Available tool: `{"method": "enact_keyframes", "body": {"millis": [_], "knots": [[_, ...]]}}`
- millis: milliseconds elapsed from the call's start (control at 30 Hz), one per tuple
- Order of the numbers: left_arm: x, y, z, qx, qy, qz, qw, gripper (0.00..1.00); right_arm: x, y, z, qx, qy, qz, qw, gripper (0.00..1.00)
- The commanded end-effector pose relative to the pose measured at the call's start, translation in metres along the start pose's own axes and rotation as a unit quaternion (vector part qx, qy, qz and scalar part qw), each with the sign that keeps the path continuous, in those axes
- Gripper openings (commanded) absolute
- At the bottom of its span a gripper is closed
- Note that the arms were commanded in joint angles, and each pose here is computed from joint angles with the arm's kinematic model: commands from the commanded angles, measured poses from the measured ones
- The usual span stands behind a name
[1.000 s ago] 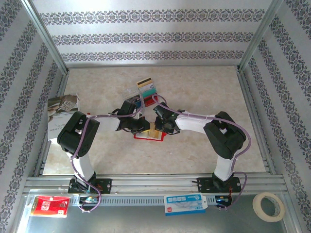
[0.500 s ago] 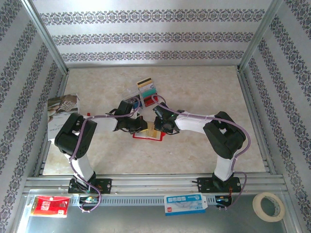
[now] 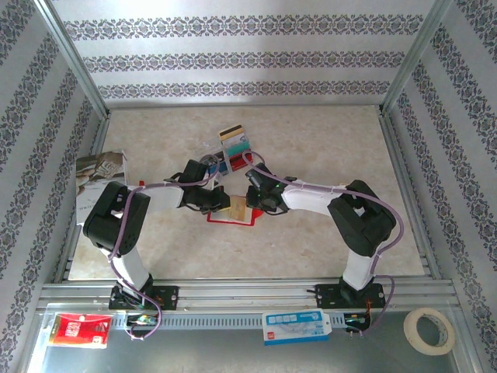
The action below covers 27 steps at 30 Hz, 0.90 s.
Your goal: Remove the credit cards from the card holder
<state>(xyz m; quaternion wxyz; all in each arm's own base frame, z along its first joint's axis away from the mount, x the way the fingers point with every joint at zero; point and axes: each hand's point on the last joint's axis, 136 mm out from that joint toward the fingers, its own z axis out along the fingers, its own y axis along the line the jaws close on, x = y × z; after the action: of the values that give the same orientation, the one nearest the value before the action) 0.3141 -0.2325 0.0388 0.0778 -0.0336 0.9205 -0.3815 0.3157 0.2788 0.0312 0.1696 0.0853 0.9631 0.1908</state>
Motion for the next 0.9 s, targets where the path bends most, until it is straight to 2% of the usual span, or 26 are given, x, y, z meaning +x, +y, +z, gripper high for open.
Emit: {"method": "enact_keyframes", "body": {"millis": [0, 267, 667, 867], "knots": [[0.000, -0.002, -0.009, -0.014, 0.020, 0.030, 0.999, 0.00, -0.010, 0.009, -0.011, -0.023, -0.016, -0.014, 1.000, 0.21], [-0.002, -0.002, -0.004, -0.009, 0.032, 0.024, 0.999, 0.00, 0.000, 0.037, -0.006, -0.073, 0.014, -0.038, 0.996, 0.21], [-0.004, 0.007, -0.004, -0.018, 0.035, 0.012, 0.999, 0.00, 0.018, 0.015, 0.016, -0.020, 0.062, -0.026, 0.998, 0.21], [-0.002, 0.003, -0.003, -0.003, 0.044, 0.006, 0.999, 0.00, 0.026, 0.003, 0.023, 0.001, 0.079, -0.023, 0.997, 0.21]]}}
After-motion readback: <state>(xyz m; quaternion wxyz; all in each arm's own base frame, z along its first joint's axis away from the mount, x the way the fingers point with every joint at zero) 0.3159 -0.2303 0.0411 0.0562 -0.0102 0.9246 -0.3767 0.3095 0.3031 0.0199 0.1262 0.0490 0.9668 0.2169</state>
